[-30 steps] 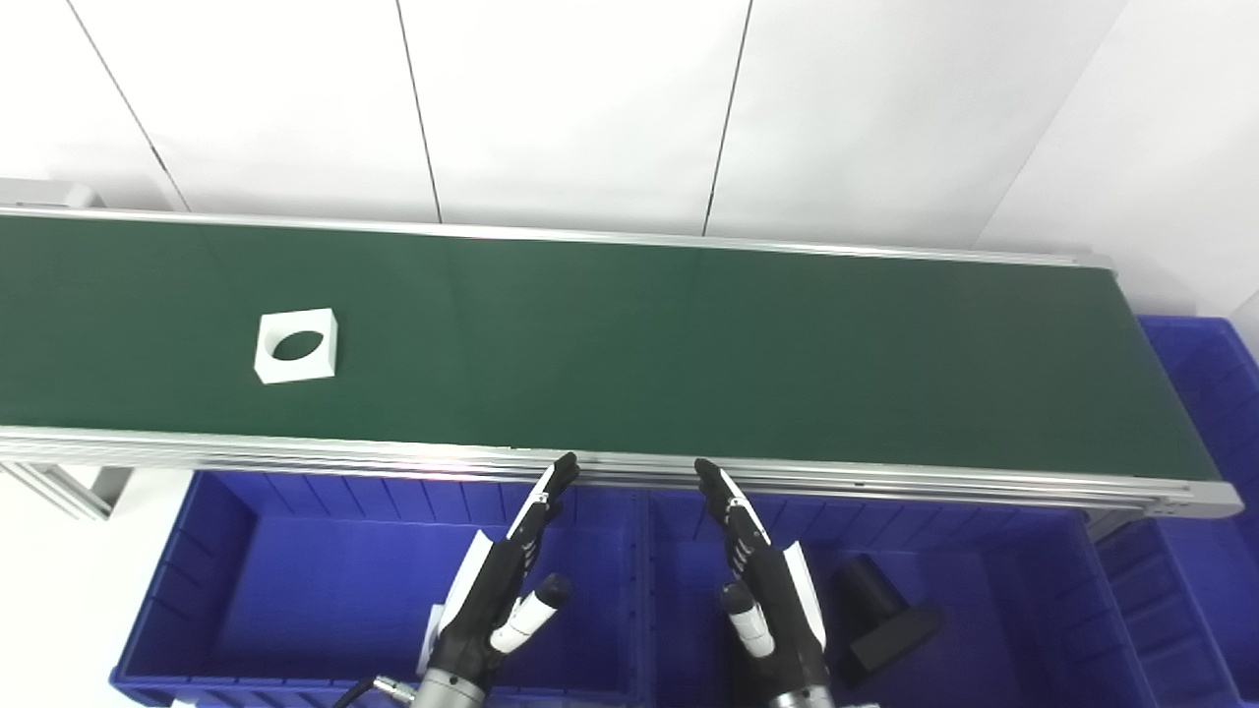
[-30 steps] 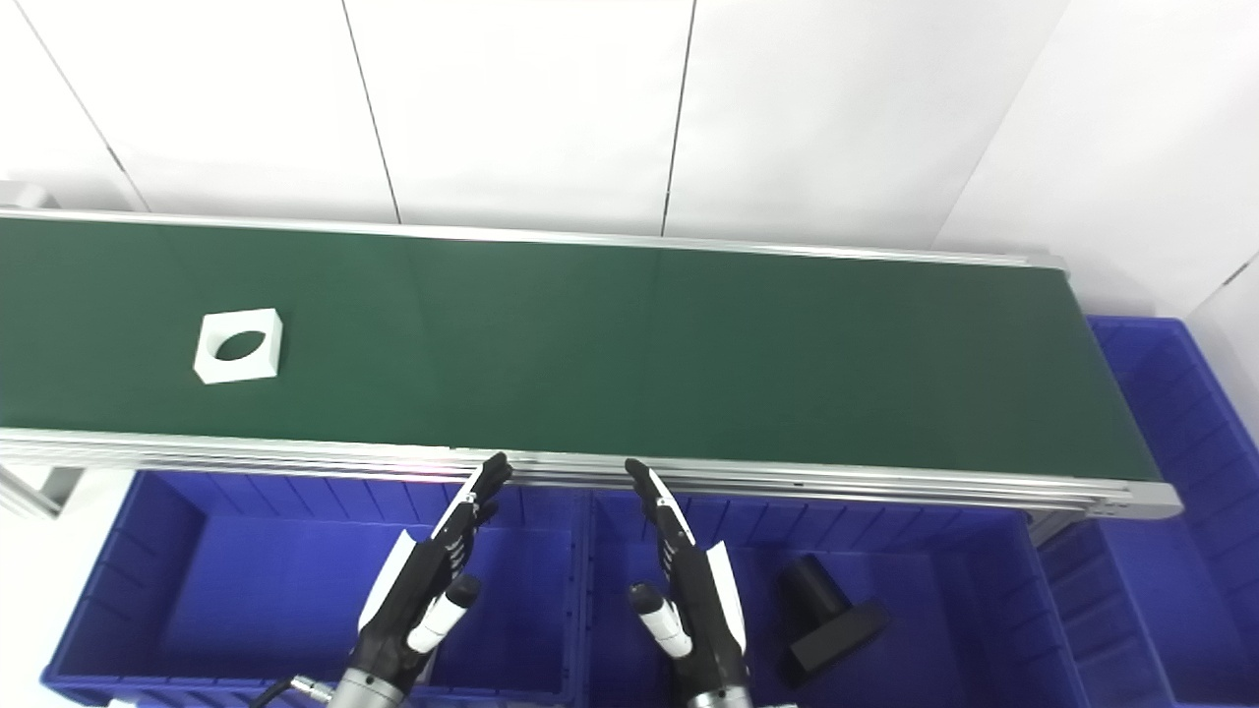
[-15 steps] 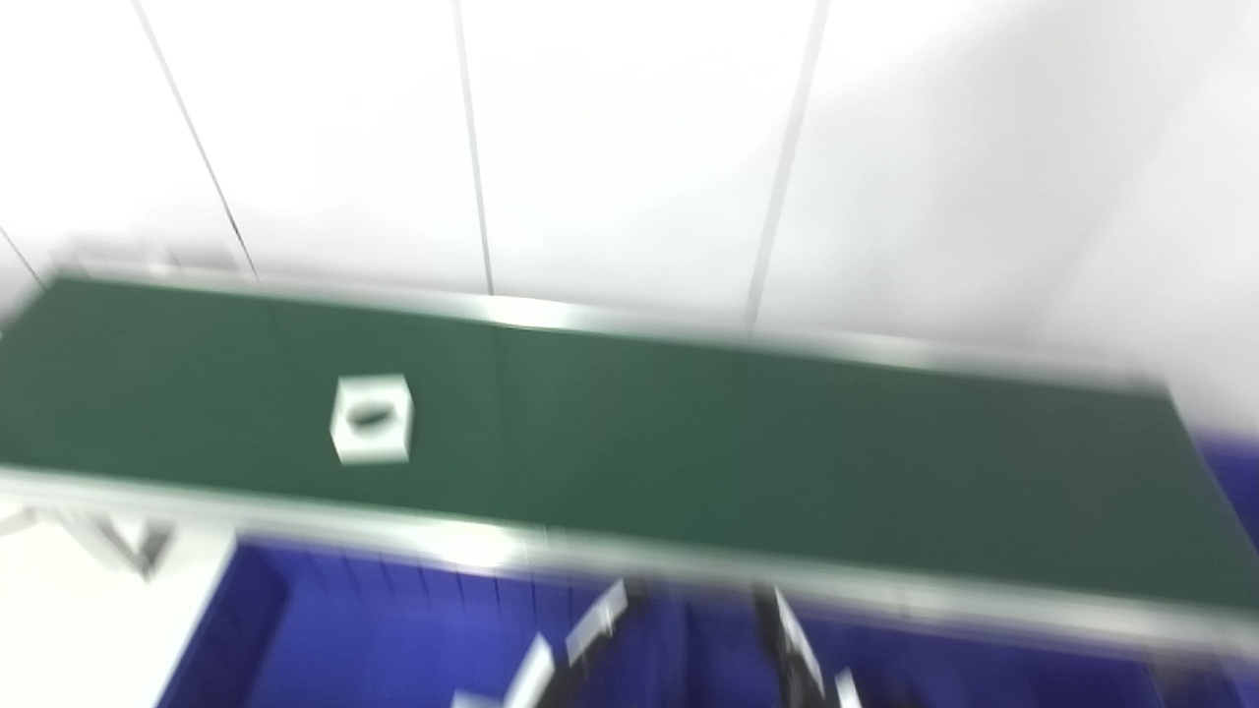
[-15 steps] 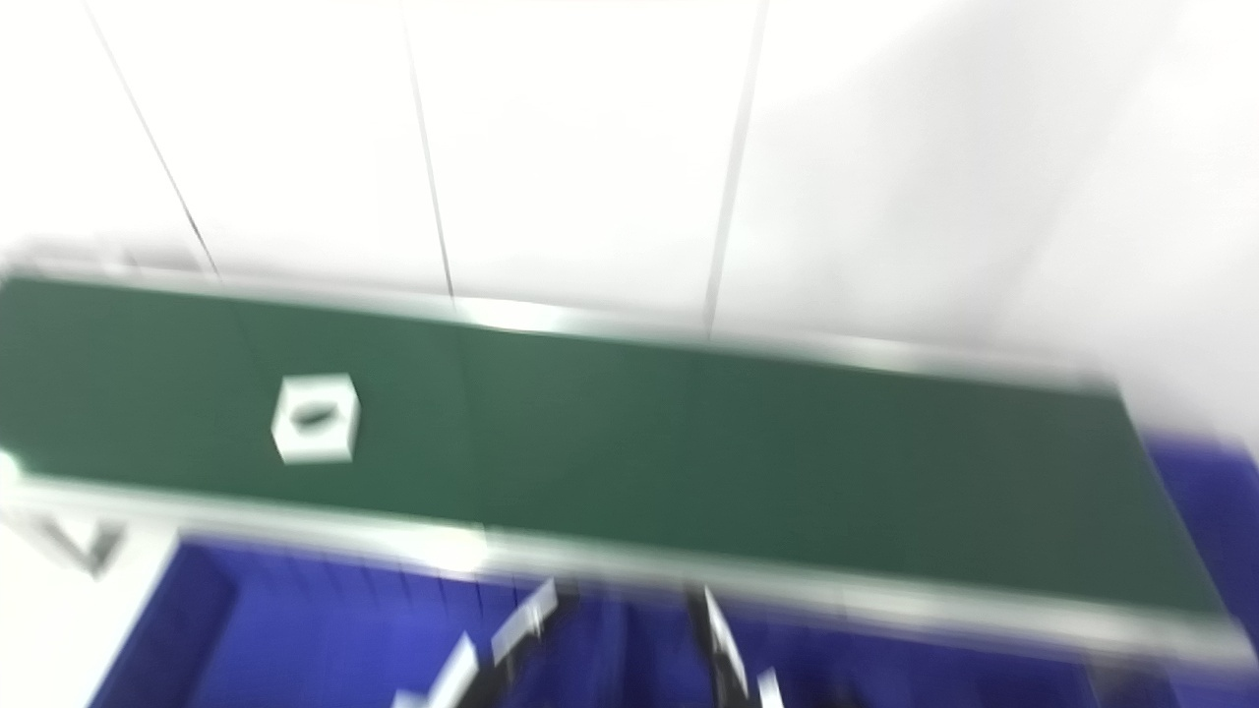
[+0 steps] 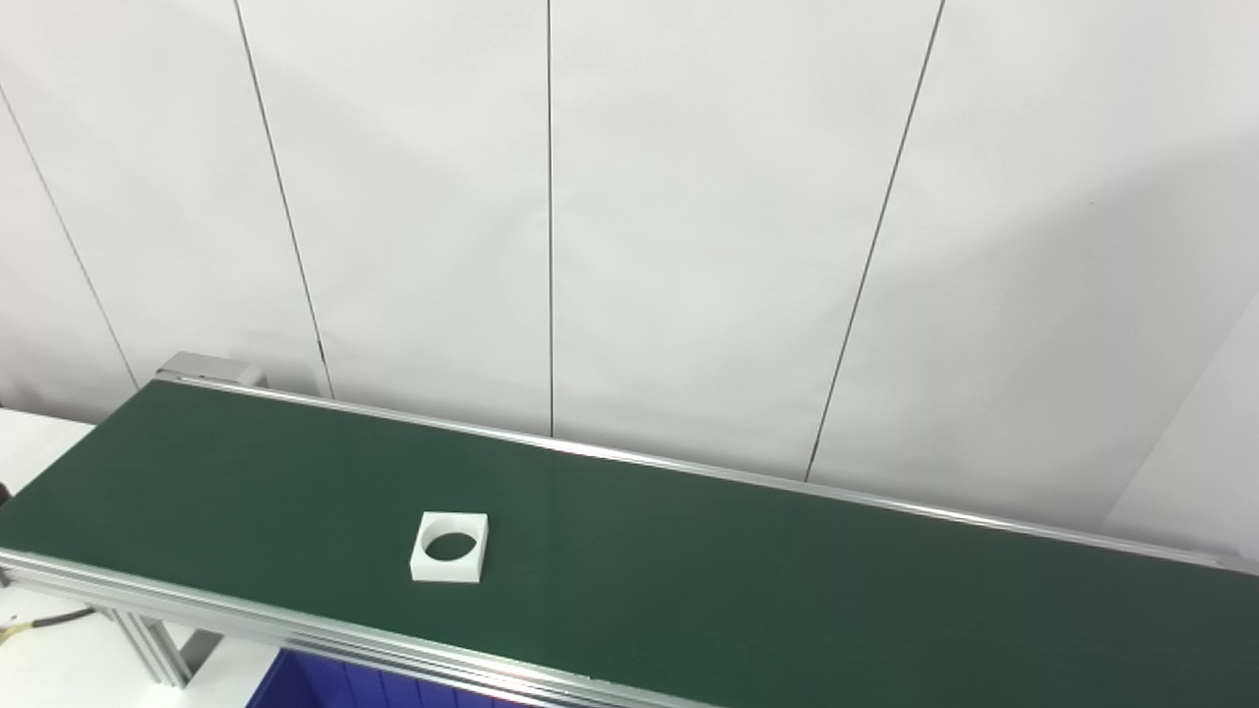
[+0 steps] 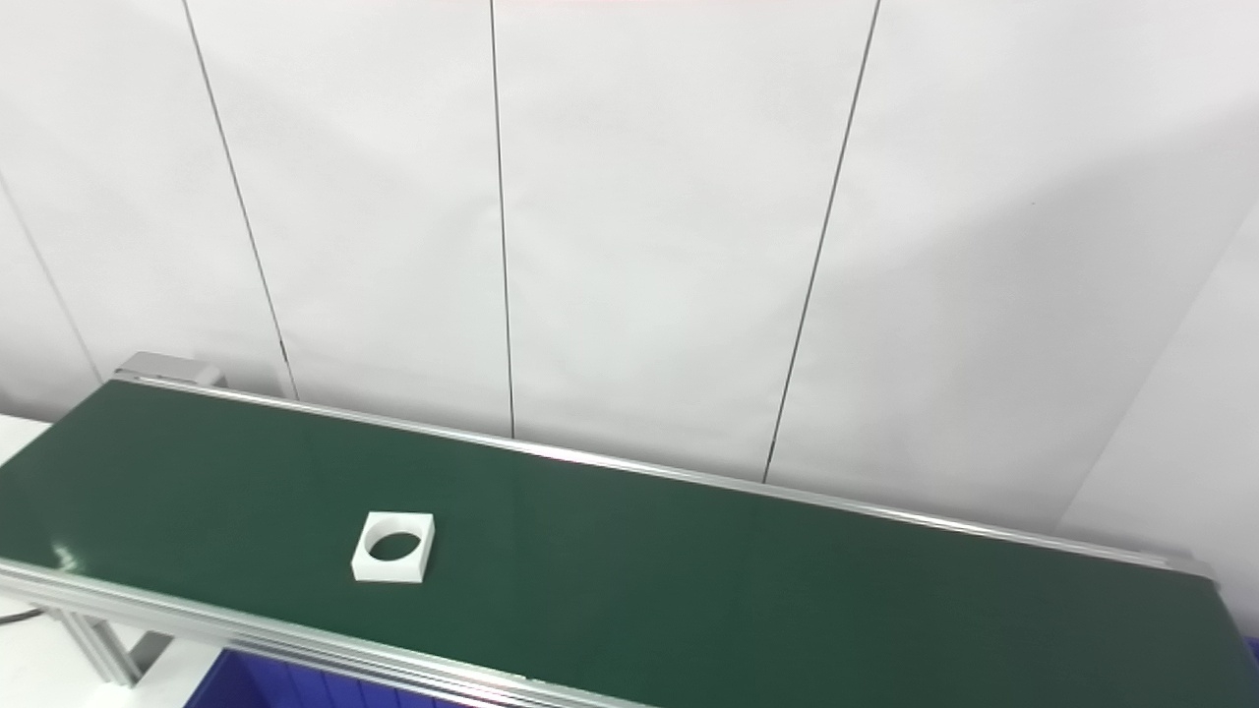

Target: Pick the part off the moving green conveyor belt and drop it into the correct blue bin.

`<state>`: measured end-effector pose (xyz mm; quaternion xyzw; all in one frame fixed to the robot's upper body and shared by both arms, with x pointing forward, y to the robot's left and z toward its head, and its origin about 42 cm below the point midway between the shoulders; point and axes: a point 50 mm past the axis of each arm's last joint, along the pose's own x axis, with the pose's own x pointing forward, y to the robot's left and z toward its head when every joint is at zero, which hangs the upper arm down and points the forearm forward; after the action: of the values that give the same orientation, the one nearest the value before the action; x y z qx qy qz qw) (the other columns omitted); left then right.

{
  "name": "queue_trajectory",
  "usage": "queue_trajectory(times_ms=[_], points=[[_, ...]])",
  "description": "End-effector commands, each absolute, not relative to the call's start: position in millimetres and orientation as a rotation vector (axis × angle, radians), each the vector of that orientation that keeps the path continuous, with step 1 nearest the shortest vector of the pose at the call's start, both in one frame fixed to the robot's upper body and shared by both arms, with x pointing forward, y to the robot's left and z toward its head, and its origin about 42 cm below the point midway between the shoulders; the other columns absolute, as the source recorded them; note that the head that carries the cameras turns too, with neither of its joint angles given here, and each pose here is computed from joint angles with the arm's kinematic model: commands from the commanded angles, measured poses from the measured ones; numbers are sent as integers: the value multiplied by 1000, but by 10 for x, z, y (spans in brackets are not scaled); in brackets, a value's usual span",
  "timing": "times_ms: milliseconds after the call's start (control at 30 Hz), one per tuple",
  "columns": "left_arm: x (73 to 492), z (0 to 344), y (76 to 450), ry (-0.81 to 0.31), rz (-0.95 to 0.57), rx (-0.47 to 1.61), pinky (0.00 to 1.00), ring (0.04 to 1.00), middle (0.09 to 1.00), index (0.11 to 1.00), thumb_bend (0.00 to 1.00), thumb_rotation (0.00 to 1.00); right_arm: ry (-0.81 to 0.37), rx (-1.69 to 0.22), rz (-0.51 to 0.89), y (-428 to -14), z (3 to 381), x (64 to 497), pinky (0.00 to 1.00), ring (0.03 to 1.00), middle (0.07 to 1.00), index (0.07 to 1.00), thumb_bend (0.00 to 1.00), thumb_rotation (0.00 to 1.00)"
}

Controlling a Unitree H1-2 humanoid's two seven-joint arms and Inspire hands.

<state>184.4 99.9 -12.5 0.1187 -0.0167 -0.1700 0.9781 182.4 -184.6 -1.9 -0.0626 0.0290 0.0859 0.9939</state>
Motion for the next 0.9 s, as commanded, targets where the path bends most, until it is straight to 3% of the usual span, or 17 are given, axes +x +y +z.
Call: queue_trajectory(times_ms=[0, 267, 500, 600, 700, 867], points=[[1930, -39, 954, -100, -334, 222, 834, 874, 886, 870, 860, 877, -13, -95, 181, -1831, 69, 1890, 1000, 980, 986, 997, 907, 1000], [1967, 198, 896, -193, -323, 180, 825, 860, 873, 857, 926, 900, -11, -88, 190, -1856, 73, 1893, 1000, 987, 990, 1000, 895, 1000], [2052, 936, 929, -497, -353, 135, 801, 846, 865, 851, 913, 904, -7, -93, 195, -1834, 61, 1886, 1000, 1000, 995, 999, 914, 1000], [2232, 1176, 1009, -641, -342, 212, 775, 823, 842, 833, 872, 789, -12, -98, 193, -1824, 65, 1905, 1000, 993, 991, 994, 912, 1000], [2443, 1362, 1096, -745, -326, 298, 765, 823, 842, 856, 826, 578, -17, -94, 195, -1811, 76, 1924, 1000, 997, 992, 987, 916, 1000], [2899, 1610, 1239, -785, -273, 463, 793, 814, 834, 883, 893, 493, -35, -92, 193, -1767, 119, 1938, 1000, 992, 987, 989, 917, 1000]])
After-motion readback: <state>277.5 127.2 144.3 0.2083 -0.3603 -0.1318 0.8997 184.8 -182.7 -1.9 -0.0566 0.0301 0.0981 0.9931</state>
